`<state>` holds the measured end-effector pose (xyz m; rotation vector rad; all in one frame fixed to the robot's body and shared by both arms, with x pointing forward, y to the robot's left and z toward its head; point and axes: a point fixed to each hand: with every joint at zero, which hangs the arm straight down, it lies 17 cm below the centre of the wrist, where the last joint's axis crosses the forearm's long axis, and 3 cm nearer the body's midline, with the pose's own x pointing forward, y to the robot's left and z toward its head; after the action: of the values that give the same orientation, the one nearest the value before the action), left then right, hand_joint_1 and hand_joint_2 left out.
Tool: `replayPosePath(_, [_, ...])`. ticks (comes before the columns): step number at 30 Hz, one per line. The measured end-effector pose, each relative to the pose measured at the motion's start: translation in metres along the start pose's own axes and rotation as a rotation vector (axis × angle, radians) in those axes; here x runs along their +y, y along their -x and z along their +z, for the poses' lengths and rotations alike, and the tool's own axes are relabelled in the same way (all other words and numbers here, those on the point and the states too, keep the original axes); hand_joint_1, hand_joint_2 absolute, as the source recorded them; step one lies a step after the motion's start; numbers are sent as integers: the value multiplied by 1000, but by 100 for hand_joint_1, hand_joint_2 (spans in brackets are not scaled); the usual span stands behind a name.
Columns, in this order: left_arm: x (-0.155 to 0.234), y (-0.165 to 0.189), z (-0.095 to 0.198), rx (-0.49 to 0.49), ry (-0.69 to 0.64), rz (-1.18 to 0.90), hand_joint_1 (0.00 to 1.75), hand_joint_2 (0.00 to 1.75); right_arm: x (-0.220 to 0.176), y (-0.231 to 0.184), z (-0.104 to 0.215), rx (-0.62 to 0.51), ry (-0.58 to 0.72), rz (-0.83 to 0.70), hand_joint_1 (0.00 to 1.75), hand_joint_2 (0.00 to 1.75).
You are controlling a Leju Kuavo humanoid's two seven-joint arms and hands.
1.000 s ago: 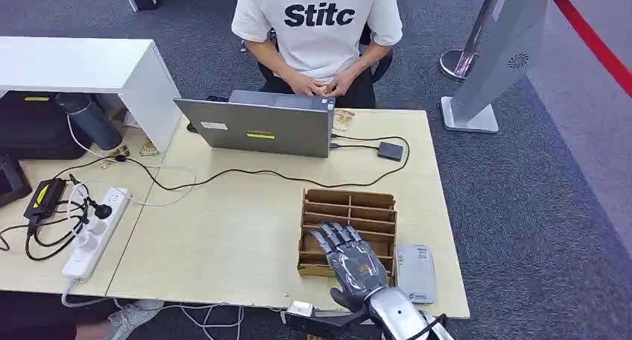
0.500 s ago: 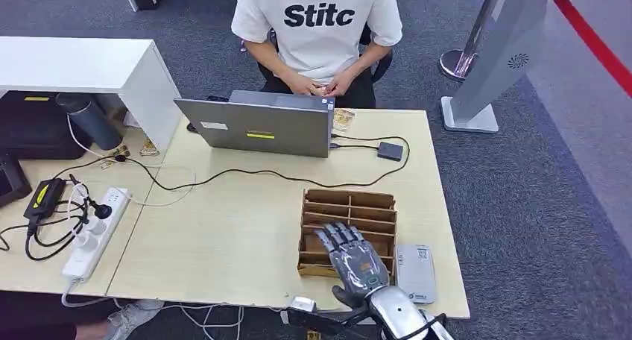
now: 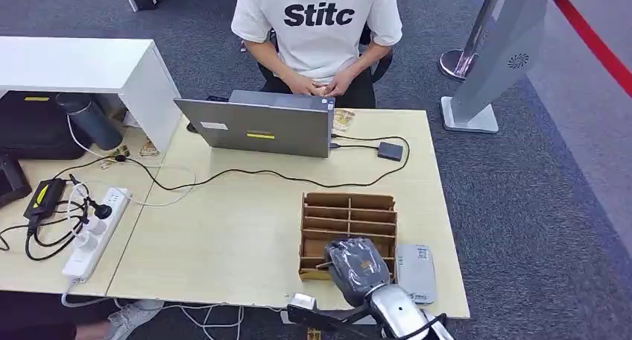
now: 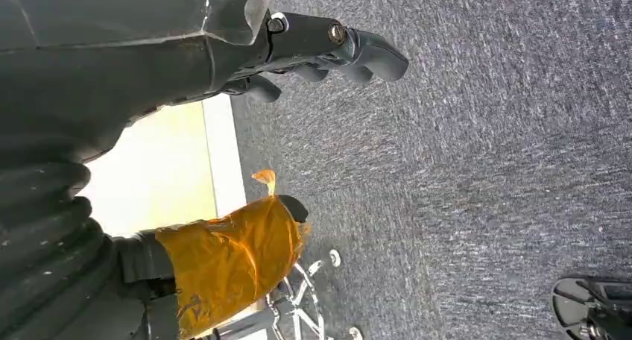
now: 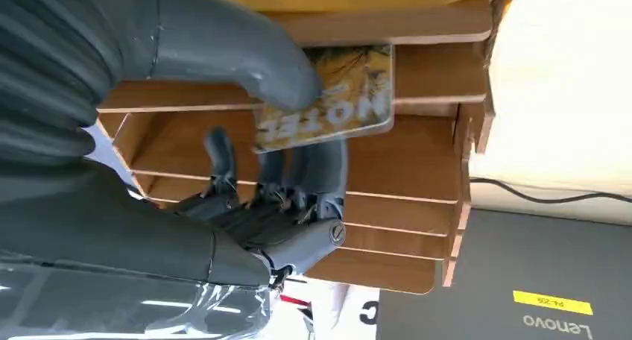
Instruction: Pass the card to the sensor for recognition and then transmit it.
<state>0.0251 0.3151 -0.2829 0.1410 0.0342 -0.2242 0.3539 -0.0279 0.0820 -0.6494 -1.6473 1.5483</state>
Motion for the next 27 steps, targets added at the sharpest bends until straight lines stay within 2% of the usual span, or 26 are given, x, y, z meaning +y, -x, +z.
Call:
replayPosePath(3, [0, 0, 0, 0, 0, 0, 0, 175, 0, 0, 0, 1, 1, -4, 141, 175])
replayPosePath(5, [0, 0, 0, 0, 0, 0, 0, 175, -1, 0, 0, 2, 6, -6, 155, 175])
replayPosePath(7, [0, 0, 0, 0, 0, -3, 0, 175, -2, 0, 0, 2, 15, -6, 152, 175])
replayPosePath(8, [0, 0, 0, 0, 0, -3, 0, 175, -4, 1, 0, 2, 22, -4, 157, 175])
replayPosePath(13, [-1, 0, 0, 1, 3, -3, 0, 175, -21, -2, 2, 3, 95, -14, 162, 175])
replayPosePath(19, [-9, -1, 1, 1, 14, -1, 0, 175, -64, 5, 5, 10, 265, -43, 161, 175])
replayPosePath(25, [-12, -2, 2, -1, 18, -1, 0, 175, -75, 12, 6, 24, 295, -44, 161, 175])
replayPosePath(26, [-12, -3, 2, -1, 19, -1, 0, 175, -76, 12, 6, 26, 296, -45, 168, 175])
replayPosePath(27, [-13, -3, 2, -1, 19, -1, 0, 175, -76, 13, 6, 26, 298, -45, 168, 175])
